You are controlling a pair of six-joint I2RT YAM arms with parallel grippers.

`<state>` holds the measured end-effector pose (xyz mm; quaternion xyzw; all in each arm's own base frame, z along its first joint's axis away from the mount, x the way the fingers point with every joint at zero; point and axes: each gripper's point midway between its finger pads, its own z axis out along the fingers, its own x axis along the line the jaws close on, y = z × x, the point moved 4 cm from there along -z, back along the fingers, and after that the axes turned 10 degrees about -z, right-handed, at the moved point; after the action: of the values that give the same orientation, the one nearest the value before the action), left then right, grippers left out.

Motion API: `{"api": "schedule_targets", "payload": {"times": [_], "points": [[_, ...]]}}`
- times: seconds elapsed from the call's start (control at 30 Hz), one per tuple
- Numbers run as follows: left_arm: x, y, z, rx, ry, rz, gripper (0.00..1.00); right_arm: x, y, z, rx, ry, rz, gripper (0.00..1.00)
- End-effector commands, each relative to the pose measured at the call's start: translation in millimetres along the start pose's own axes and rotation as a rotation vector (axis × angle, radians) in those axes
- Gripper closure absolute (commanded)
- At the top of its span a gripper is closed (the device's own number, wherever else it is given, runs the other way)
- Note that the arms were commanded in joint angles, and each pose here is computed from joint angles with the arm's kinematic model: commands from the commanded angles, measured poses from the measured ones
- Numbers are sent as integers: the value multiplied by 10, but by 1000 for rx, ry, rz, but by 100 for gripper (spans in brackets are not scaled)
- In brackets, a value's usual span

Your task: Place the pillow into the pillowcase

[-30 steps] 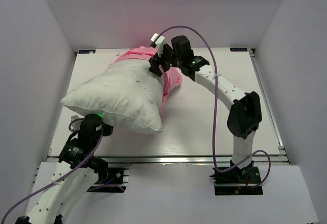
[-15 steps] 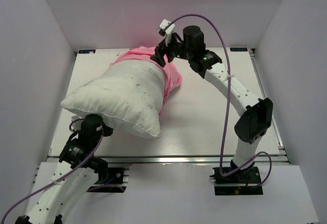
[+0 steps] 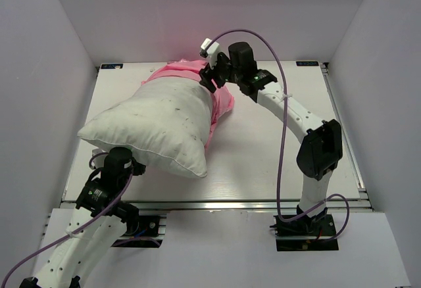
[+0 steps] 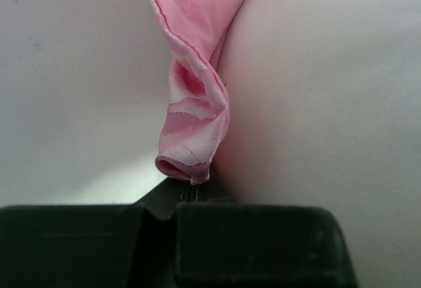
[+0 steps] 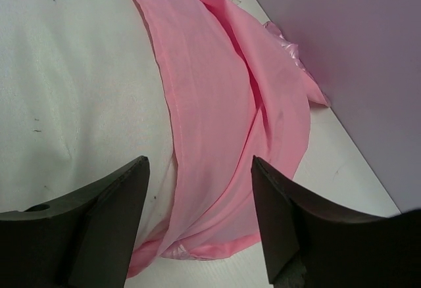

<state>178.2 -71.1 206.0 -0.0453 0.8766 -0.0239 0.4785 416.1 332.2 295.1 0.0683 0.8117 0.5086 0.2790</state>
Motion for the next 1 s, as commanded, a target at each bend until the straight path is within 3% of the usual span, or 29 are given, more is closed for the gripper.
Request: {"api": "schedule_targets", "payload": {"times": [0.0, 0.4, 0.57, 0.97], "points": [[-128, -17, -33, 10, -56, -19, 100, -41, -23, 39, 7, -12, -27, 32], [-158, -16, -49, 9, -64, -19, 100, -21, -177, 167, 51, 5, -15, 44], [-170, -17, -54, 8, -66, -15, 100, -89, -169, 192, 48, -37, -18, 54], [-191, -53, -27, 20, -68, -7, 100, 81, -85, 471, 12, -3, -41, 55]]}}
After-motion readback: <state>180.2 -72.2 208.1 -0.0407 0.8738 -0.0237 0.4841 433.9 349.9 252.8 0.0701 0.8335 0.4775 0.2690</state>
